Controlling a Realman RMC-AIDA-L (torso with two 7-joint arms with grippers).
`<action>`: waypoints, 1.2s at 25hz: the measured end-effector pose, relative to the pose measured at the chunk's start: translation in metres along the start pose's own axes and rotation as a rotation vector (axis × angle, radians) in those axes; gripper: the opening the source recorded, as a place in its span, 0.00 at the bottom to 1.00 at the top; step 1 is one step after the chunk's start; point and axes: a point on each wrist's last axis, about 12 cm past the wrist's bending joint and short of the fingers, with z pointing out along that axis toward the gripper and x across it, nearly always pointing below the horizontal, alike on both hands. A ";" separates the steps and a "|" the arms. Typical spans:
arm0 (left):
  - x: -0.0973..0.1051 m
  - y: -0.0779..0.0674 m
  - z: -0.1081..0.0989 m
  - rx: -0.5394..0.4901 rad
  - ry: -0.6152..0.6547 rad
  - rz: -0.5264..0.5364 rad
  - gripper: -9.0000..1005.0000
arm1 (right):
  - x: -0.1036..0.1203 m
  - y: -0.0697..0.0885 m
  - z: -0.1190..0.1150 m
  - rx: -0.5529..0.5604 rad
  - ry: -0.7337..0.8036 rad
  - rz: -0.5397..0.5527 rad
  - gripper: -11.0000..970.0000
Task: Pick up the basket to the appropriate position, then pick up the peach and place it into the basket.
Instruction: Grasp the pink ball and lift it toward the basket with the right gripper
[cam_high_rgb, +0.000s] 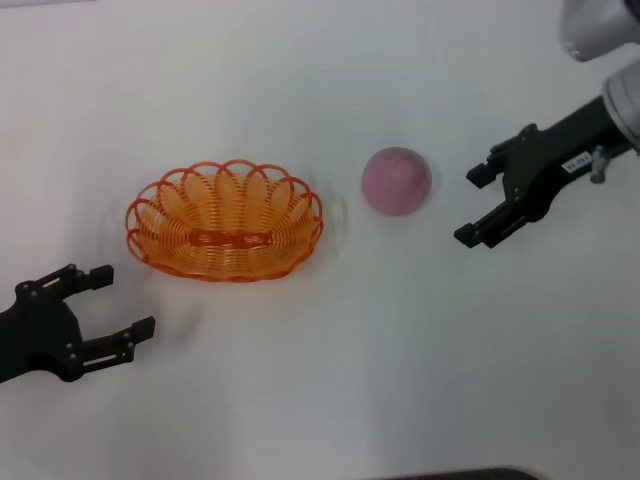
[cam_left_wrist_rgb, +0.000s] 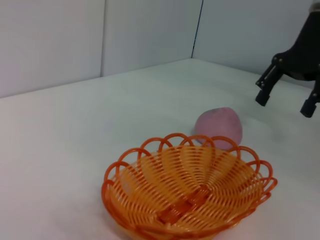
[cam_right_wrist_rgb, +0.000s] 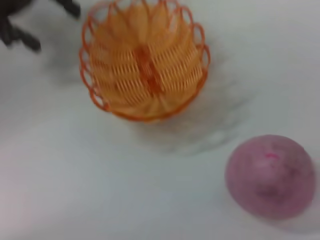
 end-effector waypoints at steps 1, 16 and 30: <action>0.001 -0.001 -0.001 0.002 -0.001 -0.002 0.86 | -0.006 -0.001 0.000 0.011 0.028 -0.019 0.96; 0.002 -0.002 -0.003 -0.001 -0.003 -0.011 0.86 | -0.056 -0.002 0.019 0.117 0.123 -0.183 0.95; 0.002 -0.001 -0.002 -0.006 -0.001 -0.012 0.86 | -0.066 0.001 0.037 0.140 0.070 -0.210 0.94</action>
